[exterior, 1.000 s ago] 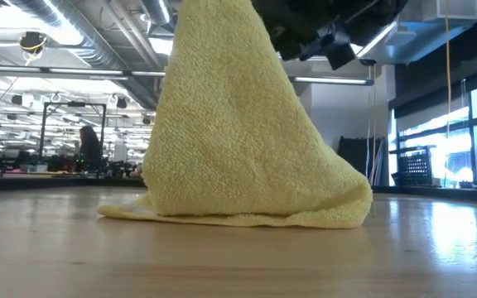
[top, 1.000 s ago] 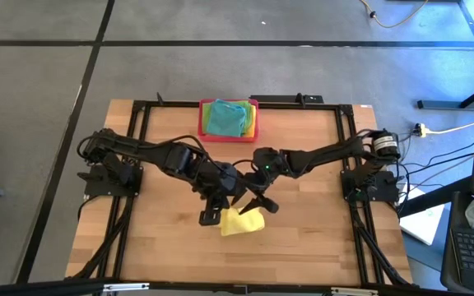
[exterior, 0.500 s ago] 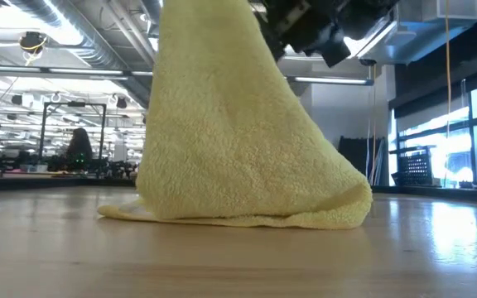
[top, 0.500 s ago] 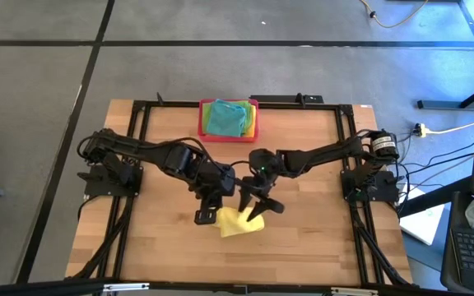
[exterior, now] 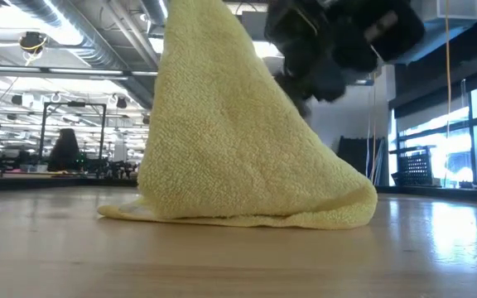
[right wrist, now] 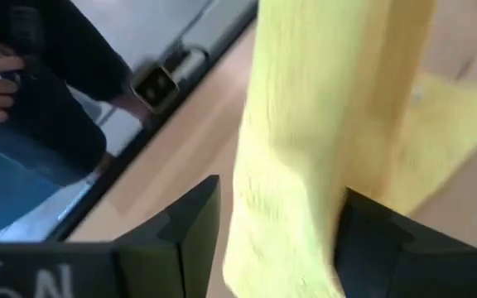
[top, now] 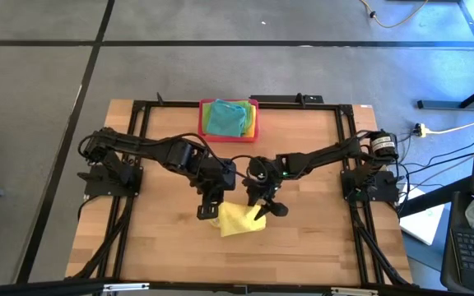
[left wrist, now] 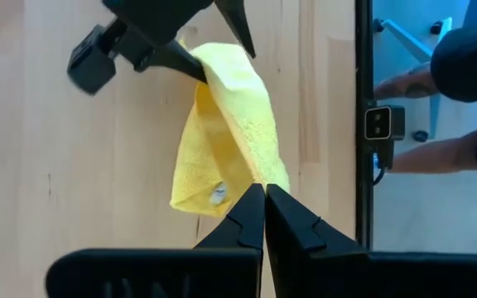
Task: Fold microfiber towels
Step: Fold the yellow microfiber cloth
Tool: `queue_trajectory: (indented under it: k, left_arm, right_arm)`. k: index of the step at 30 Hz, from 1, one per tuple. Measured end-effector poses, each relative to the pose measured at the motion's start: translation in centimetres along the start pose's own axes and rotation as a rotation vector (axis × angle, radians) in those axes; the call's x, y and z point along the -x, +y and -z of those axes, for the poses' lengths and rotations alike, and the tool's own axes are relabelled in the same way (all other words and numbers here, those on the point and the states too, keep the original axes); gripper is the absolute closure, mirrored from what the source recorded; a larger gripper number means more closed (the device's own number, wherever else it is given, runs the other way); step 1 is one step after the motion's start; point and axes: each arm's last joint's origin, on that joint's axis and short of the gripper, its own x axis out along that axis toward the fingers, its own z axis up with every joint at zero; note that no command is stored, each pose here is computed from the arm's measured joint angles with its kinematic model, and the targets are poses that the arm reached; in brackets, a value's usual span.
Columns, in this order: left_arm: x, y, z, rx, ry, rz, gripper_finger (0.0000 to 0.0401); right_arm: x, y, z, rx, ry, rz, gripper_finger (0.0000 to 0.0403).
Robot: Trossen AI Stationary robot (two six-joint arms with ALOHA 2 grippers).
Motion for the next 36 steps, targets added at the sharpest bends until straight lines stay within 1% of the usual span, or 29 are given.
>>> queue_trajectory:
  k: [7, 11, 14, 17, 19, 23, 25, 29, 31, 32, 36]
  left_arm:
    - [0.0, 0.1, 0.2, 0.002, 0.017, -0.008, 0.0401]
    - [0.0, 0.1, 0.2, 0.002, 0.017, -0.012, 0.0401]
    - [0.0, 0.1, 0.2, 0.003, 0.023, -0.014, 0.0401]
    - [0.0, 0.1, 0.4, 0.005, 0.037, -0.021, 0.0401]
    - [0.0, 0.1, 0.4, 0.005, 0.037, -0.021, 0.0401]
    - [0.0, 0.2, 0.4, -0.002, 0.043, -0.022, 0.0401]
    - [0.0, 0.3, 0.7, -0.005, 0.073, -0.042, 0.0401]
    - [0.3, 0.7, 2.0, 0.009, 0.190, -0.101, 0.0401]
    - [1.1, 0.7, 2.6, 0.004, 0.206, -0.129, 0.0401]
    - [1.6, 0.6, 2.8, -0.003, 0.195, -0.144, 0.0401]
    - [4.0, 0.6, 3.6, 0.015, 0.111, -0.216, 0.0401]
  right_arm:
    - [-0.5, 0.2, 4.3, -0.081, 0.087, 0.010, 0.0205]
    - [-0.5, 0.4, 6.2, -0.123, 0.128, 0.012, 0.0208]
    - [-0.5, 0.5, 7.1, -0.144, 0.162, 0.059, 0.0226]
    - [-0.5, 0.4, 7.2, -0.176, 0.168, 0.086, 0.0263]
    - [-0.5, 0.4, 7.0, -0.190, 0.163, 0.091, 0.0299]
    - [-0.4, 0.2, 5.9, -0.202, 0.134, 0.086, 0.0384]
    - [-0.3, 0.1, 5.3, -0.225, 0.124, 0.073, 0.0391]
    - [0.4, 0.7, 3.6, -0.293, 0.139, 0.022, 0.0396]
    - [1.1, 1.2, 2.5, -0.302, 0.158, 0.020, 0.0397]
    - [1.6, 1.5, 1.9, -0.295, 0.171, 0.038, 0.0397]
    - [4.1, 2.9, -0.8, -0.242, 0.226, 0.197, 0.0397]
